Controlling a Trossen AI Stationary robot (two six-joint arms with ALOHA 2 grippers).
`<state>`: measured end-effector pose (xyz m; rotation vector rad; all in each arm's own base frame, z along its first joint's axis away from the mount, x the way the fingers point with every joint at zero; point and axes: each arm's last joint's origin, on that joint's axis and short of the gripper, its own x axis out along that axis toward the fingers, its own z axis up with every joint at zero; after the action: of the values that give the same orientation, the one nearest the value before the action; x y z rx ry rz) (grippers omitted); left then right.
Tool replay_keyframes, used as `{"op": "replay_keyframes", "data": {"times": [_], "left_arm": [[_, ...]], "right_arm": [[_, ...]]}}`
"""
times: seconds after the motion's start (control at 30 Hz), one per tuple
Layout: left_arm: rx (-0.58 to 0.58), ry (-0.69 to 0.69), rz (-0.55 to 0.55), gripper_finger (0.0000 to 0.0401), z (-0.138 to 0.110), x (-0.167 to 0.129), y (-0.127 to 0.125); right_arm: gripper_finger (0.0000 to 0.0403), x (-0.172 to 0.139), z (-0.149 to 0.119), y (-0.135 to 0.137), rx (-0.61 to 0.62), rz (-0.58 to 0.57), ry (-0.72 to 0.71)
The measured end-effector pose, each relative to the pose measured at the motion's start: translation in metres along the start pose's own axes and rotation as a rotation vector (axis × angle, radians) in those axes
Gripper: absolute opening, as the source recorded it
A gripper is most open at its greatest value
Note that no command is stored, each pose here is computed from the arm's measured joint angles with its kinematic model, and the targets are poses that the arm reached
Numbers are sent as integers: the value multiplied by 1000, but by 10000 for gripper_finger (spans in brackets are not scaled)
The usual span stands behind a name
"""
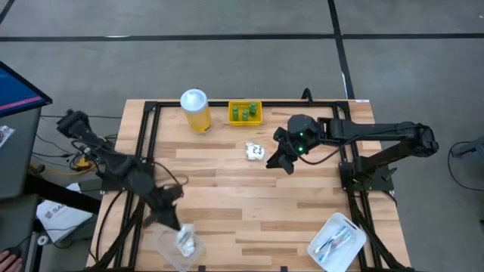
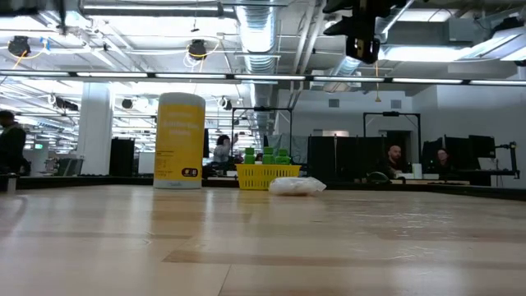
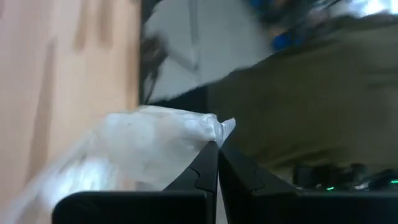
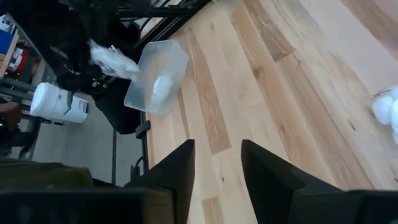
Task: Pick & Place Travel size toiletries
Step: Put the right white cotton pack into the transparent bin
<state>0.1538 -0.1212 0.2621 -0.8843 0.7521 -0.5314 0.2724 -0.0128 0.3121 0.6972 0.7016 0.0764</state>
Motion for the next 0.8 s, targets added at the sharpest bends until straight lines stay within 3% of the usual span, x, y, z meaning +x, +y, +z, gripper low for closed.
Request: {"op": "replay_keyframes", "data": {"times": [0.23,0.43,0.7,0.8], "left_arm": [[-76,199,159,0,-37,31,9],[-77,324,208,20,-53,48,17],[-101,336,194,125,-53,47,15],[-79,337,193,168,-52,47,16]], "right_arm": [[121,0,0,0,0,-1,0],[133,0,1,-2,24,-78,-51],[184,6,0,-8,42,-131,-31],[199,16,-4,-16,64,-202,14]]}}
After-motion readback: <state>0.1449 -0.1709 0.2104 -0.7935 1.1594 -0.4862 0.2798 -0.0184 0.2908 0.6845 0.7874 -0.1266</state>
